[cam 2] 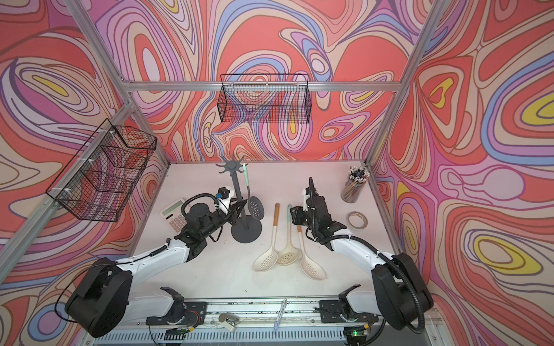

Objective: Hang the skimmer on the kitchen utensil rack
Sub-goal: Adjust the rack at the center of the board.

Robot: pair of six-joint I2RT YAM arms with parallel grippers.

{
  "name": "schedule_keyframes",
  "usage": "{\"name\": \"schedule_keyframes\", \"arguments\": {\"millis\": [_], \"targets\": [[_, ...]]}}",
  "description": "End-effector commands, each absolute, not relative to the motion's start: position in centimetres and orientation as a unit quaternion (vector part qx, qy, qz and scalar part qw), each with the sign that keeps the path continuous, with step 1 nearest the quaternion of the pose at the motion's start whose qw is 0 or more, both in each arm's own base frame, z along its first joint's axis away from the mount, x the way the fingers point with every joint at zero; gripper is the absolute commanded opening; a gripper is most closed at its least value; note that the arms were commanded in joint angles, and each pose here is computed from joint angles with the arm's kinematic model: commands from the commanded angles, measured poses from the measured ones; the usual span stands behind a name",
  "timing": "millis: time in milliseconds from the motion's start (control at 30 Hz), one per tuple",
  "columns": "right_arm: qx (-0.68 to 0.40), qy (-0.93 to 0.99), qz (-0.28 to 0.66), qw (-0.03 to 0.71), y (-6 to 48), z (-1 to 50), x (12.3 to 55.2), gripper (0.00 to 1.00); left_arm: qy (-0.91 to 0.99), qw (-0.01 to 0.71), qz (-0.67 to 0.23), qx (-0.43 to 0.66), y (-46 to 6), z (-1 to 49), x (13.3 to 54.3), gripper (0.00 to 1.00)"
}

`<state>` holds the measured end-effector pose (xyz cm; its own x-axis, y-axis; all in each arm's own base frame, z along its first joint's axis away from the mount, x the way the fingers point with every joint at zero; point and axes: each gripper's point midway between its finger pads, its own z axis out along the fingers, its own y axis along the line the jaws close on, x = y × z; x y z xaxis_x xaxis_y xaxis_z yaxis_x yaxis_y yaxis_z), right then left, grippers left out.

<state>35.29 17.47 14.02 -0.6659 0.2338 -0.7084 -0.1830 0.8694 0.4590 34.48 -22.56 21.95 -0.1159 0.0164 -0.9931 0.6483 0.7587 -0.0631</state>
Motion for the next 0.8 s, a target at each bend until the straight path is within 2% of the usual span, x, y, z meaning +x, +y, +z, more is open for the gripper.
{"name": "schedule_keyframes", "arguments": {"millis": [0, 233, 533, 767], "targets": [[0.023, 0.876, 0.256, 0.408, 17.2, 13.7, 35.5, 0.3, 0.687, 0.637, -0.261, 0.231, -22.9, 23.2, 34.9, 0.13], [0.032, 0.88, 0.246, 0.406, 16.5, 13.1, 35.6, 0.29, 0.685, 0.638, -0.265, 0.231, -23.0, 23.4, 34.9, 0.0], [0.014, 0.889, 0.229, 0.395, 16.3, 13.8, 35.7, 0.29, 0.679, 0.658, -0.253, 0.204, -22.2, 24.4, 35.1, 0.0], [-0.015, 0.923, 0.201, 0.327, 15.8, 13.3, 34.9, 0.35, 0.668, 0.693, -0.219, 0.162, -21.5, 25.3, 35.8, 0.0]]}}
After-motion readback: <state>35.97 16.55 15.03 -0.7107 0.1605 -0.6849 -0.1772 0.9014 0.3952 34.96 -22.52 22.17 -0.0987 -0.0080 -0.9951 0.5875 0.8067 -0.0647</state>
